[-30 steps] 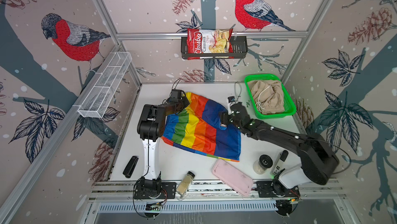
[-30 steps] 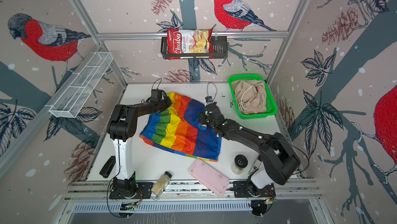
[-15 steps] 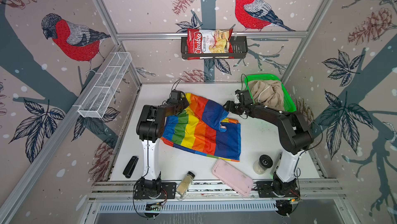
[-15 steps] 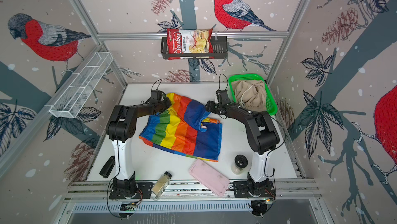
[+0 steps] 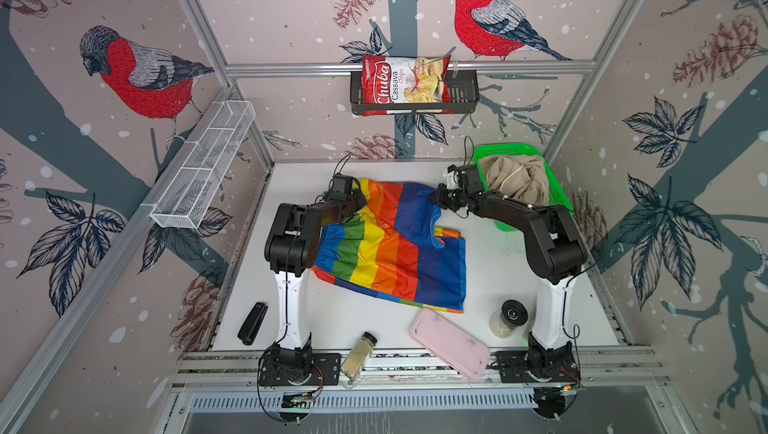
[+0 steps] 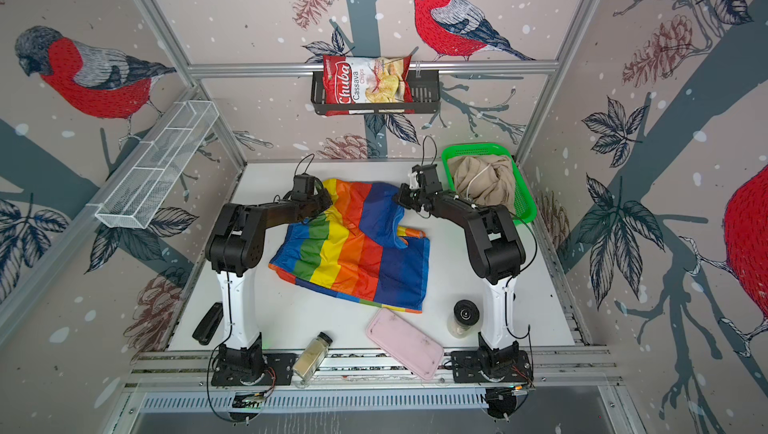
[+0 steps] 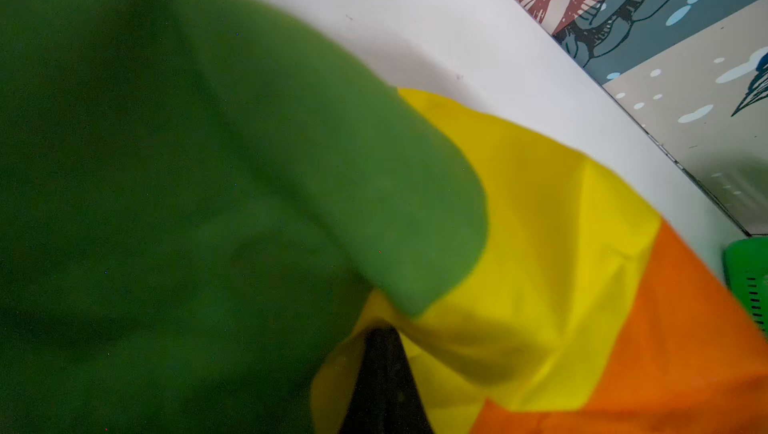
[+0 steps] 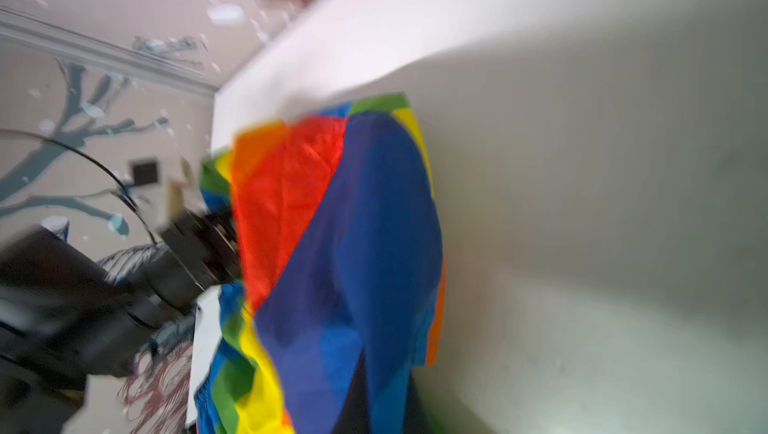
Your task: Fold and stack the shorts
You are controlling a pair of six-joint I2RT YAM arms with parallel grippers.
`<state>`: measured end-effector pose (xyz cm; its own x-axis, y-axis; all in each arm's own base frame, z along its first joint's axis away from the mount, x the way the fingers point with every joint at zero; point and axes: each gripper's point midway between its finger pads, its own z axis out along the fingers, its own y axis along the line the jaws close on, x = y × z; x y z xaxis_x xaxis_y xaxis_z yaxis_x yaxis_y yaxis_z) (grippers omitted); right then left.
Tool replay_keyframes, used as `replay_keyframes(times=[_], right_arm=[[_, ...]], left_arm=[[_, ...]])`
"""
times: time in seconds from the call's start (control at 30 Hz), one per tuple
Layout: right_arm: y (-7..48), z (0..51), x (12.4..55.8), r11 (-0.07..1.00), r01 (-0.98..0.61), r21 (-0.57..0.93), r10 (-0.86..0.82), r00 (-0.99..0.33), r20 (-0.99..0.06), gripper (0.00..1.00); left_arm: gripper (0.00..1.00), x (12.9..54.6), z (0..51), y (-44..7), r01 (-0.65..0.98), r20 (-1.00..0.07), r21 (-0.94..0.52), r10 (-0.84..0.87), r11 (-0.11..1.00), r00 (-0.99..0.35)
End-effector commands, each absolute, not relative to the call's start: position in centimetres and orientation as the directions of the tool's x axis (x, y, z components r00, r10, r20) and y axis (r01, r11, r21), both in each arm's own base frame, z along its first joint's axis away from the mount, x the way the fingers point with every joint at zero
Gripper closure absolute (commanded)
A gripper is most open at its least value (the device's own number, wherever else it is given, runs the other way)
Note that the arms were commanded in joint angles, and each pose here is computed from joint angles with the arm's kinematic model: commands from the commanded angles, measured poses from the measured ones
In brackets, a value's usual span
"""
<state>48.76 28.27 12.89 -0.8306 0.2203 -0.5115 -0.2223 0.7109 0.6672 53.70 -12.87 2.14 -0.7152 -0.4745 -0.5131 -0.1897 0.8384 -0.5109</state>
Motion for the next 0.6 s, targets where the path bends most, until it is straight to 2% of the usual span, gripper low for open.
replay_keyframes(times=[0.0,0.07,0.1,0.13,0.2,0.23,0.33,0.4,0.47,0.53,0.57], right_arm=[[26.9,18.5,51.2,0.830,-0.312,0.462,0.152,-0.670,-0.726,1.00],[26.4,20.6,51.8,0.895,-0.321,0.311,0.079,-0.571,-0.817,1.00],[26.1,21.0,52.1,0.924,-0.312,0.221,0.026,-0.525,-0.851,1.00],[25.8,21.1,52.4,0.947,-0.291,0.138,-0.023,-0.488,-0.872,1.00],[25.2,20.2,53.2,0.968,-0.251,0.020,-0.099,-0.452,-0.887,1.00],[24.9,19.4,53.7,0.972,-0.234,-0.021,-0.126,-0.444,-0.887,1.00],[23.7,17.5,55.8,0.979,-0.179,-0.101,-0.169,-0.426,-0.889,1.00],[22.8,16.7,57.6,0.982,-0.121,-0.148,-0.186,-0.413,-0.892,0.95],[22.2,15.8,59.4,0.979,-0.074,-0.190,-0.203,-0.415,-0.887,0.82],[21.6,15.0,61.1,0.975,-0.034,-0.220,-0.213,-0.431,-0.877,0.61],[21.3,14.8,61.8,0.974,-0.023,-0.224,-0.211,-0.438,-0.874,0.56]], left_arm=[[1.00,50.7,-0.8,-12.8,-0.250,-0.406,-0.457,-0.450,0.854,-0.795],[1.00,51.1,-0.2,-13.1,-0.238,-0.410,-0.471,-0.450,0.849,-0.794],[0.89,51.5,0.3,-13.4,-0.226,-0.414,-0.484,-0.449,0.846,-0.792],[0.72,51.8,1.0,-13.7,-0.212,-0.417,-0.499,-0.447,0.841,-0.792],[0.47,52.5,2.6,-14.4,-0.178,-0.433,-0.530,-0.445,0.829,-0.784],[0.41,52.9,3.6,-14.6,-0.161,-0.444,-0.544,-0.445,0.824,-0.778],[0.35,53.6,6.5,-15.2,-0.117,-0.470,-0.577,-0.446,0.808,-0.762],[0.34,53.9,8.3,-15.5,-0.088,-0.488,-0.596,-0.447,0.798,-0.750],[0.32,54.0,10.0,-15.8,-0.064,-0.501,-0.611,-0.448,0.789,-0.740],[0.29,54.0,11.5,-15.9,-0.043,-0.516,-0.620,-0.448,0.784,-0.730],[0.28,54.0,12.0,-15.9,-0.038,-0.522,-0.619,-0.447,0.784,-0.727]])
